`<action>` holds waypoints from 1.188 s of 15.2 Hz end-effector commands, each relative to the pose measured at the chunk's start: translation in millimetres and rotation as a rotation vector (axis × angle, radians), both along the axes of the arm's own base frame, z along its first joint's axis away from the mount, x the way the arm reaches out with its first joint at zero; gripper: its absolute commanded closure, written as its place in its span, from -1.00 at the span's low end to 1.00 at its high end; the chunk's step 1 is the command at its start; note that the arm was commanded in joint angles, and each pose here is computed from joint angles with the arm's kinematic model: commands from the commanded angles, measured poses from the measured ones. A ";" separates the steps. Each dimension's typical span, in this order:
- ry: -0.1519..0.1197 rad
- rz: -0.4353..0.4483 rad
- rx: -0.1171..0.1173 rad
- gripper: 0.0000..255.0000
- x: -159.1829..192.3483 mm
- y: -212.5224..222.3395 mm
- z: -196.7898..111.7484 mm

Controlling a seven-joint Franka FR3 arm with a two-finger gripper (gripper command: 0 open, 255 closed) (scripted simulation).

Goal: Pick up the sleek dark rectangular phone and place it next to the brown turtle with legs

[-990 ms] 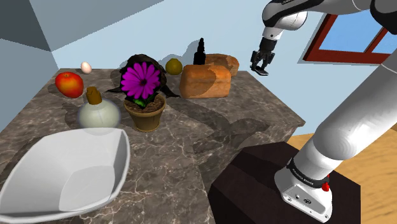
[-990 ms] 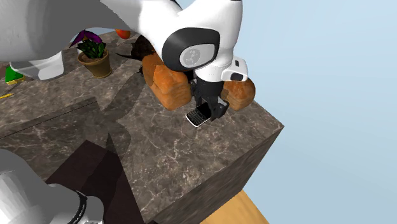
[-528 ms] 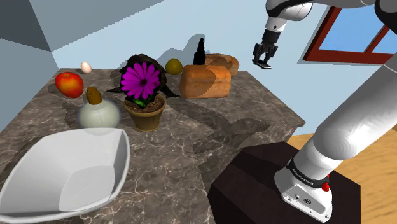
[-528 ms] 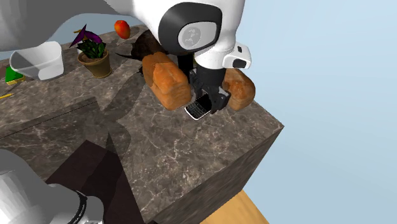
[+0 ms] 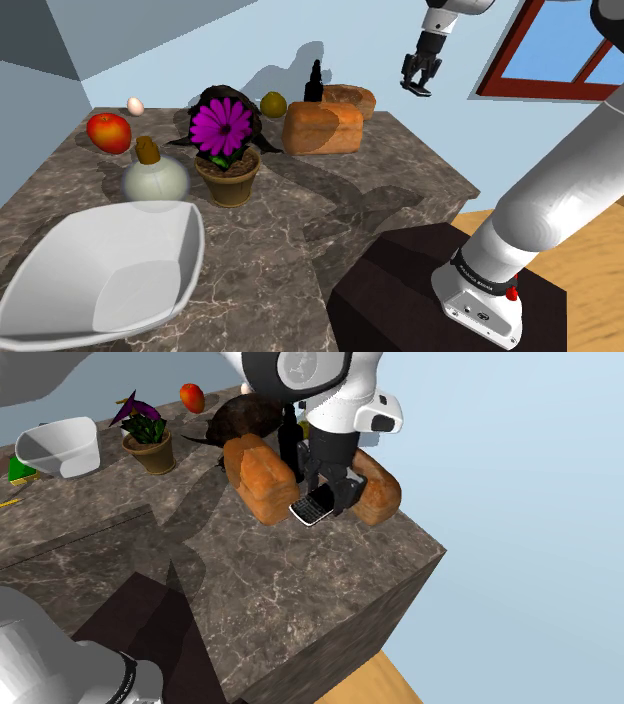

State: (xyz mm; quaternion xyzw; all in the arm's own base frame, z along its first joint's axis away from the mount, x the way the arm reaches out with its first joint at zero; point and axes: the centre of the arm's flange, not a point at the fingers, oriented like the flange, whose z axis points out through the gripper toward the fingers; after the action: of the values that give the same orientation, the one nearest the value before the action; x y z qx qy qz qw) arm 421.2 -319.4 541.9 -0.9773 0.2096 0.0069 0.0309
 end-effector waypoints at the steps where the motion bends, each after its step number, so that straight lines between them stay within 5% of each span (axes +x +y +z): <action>1: 0.000 0.000 0.000 1.00 -1.0 -0.2 10.4; 18: 0.000 0.000 0.000 1.00 33.3 208.2 11.0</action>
State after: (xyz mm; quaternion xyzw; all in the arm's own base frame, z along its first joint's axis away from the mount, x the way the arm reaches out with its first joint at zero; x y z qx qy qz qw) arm 451.4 -125.7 551.0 -0.9774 0.2089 0.0073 0.0312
